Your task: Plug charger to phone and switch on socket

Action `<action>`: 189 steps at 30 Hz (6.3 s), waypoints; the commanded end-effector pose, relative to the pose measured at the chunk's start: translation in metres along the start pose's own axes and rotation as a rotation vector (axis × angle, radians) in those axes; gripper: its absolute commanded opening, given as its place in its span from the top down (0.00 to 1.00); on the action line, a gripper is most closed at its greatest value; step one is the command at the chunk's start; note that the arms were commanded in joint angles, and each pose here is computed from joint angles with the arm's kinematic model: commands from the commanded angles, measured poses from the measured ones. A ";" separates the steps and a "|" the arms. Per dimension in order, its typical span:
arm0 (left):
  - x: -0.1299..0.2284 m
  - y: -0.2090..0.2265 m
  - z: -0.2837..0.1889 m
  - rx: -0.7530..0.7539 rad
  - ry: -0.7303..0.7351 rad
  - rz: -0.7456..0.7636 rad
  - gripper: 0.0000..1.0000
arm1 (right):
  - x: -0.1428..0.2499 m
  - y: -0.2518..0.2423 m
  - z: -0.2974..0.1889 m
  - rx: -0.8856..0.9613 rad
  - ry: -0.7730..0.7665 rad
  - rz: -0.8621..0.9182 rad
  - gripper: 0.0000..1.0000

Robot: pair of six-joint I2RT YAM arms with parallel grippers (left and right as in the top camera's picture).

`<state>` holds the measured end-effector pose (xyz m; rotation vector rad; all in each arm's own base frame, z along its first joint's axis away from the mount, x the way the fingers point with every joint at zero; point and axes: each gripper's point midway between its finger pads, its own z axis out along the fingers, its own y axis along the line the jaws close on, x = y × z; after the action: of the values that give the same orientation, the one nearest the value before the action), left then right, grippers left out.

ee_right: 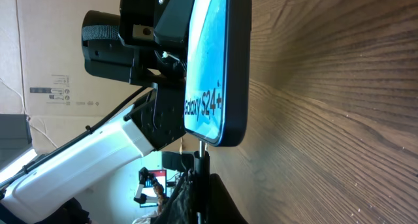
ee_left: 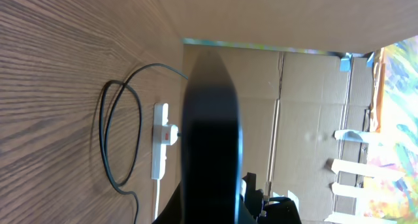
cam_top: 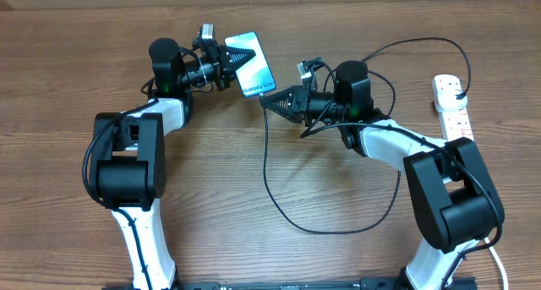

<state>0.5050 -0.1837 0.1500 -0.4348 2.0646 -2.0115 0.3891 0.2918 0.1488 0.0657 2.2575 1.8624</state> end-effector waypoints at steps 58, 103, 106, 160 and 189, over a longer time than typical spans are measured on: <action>0.059 -0.014 0.004 0.012 0.318 -0.009 0.95 | -0.006 0.010 -0.006 -0.024 -0.015 -0.091 0.96; -0.015 -0.005 -0.069 0.010 0.062 0.131 0.95 | 0.006 -0.070 0.021 0.979 -0.204 -0.736 0.00; -0.015 -0.005 -0.069 0.010 0.062 0.133 0.96 | 0.003 -0.077 0.019 1.025 -0.215 -0.758 0.00; -0.002 -0.006 -0.070 0.021 0.132 0.138 0.96 | 0.052 -0.024 0.053 0.420 0.187 -0.380 0.96; 0.008 -0.031 -0.003 0.062 0.050 0.071 0.96 | 0.065 -0.005 -0.003 -0.122 0.022 -0.045 0.96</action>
<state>0.4924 -0.1891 0.1682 -0.2866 2.0492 -2.0741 0.3214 0.3004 0.1356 -0.1036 2.1285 1.9819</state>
